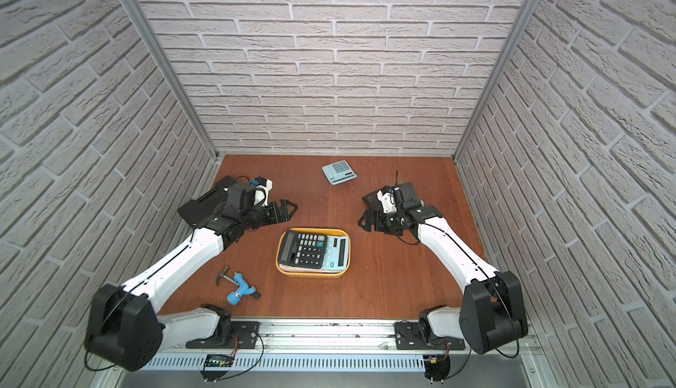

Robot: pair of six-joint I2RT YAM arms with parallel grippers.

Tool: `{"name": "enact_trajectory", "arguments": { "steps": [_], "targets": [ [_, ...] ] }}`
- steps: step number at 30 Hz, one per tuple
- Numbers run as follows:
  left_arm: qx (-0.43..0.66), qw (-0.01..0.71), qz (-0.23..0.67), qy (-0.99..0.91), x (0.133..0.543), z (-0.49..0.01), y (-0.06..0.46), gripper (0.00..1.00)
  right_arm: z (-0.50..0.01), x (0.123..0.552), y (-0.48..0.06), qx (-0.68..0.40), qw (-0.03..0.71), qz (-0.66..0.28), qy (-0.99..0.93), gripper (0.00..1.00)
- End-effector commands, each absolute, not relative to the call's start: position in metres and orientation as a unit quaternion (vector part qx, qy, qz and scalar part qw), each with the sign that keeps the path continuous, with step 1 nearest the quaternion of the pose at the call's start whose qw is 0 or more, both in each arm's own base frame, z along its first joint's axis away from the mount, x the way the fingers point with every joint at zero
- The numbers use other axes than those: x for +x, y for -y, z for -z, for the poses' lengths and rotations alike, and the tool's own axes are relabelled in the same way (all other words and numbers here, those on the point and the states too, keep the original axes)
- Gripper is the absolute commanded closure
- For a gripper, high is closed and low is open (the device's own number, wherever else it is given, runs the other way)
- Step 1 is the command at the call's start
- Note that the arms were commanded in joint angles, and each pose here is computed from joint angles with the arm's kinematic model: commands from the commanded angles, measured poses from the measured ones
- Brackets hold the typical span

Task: Put the calculator in the storage box
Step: Pick up the calculator at the center of the board.

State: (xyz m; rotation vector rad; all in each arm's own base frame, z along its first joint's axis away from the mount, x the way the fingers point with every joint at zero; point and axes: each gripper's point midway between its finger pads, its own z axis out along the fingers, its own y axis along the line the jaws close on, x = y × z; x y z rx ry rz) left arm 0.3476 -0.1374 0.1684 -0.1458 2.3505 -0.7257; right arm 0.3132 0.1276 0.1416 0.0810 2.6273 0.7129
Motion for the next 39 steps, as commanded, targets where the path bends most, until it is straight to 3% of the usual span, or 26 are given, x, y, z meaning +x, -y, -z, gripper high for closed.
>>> {"name": "enact_trajectory", "arguments": {
  "steps": [1, 6, 13, 28, 39],
  "targets": [
    [-0.030, 0.330, 0.268, -0.905, 0.362, -0.167, 0.143, 0.02, -0.157, 0.346, -0.110, 0.061, 0.271, -0.257, -0.926, 0.01],
    [-0.027, 0.326, 0.257, -0.910, 0.392, -0.163, 0.147, 0.02, -0.163, 0.385, -0.110, 0.094, 0.269, -0.316, -0.905, 0.03],
    [-0.048, 0.314, 0.264, -0.911, 0.410, -0.149, 0.144, 0.02, -0.153, 0.446, -0.135, 0.153, 0.268, -0.386, -0.869, 0.14],
    [-0.105, 0.362, 0.253, -0.891, 0.351, -0.145, 0.108, 0.02, -0.113, 0.534, -0.200, 0.236, 0.252, -0.404, -0.847, 0.32],
    [-0.128, 0.372, 0.247, -0.885, 0.337, -0.141, 0.090, 0.02, -0.076, 0.570, -0.219, 0.289, 0.240, -0.396, -0.838, 0.43]
  ]
}}
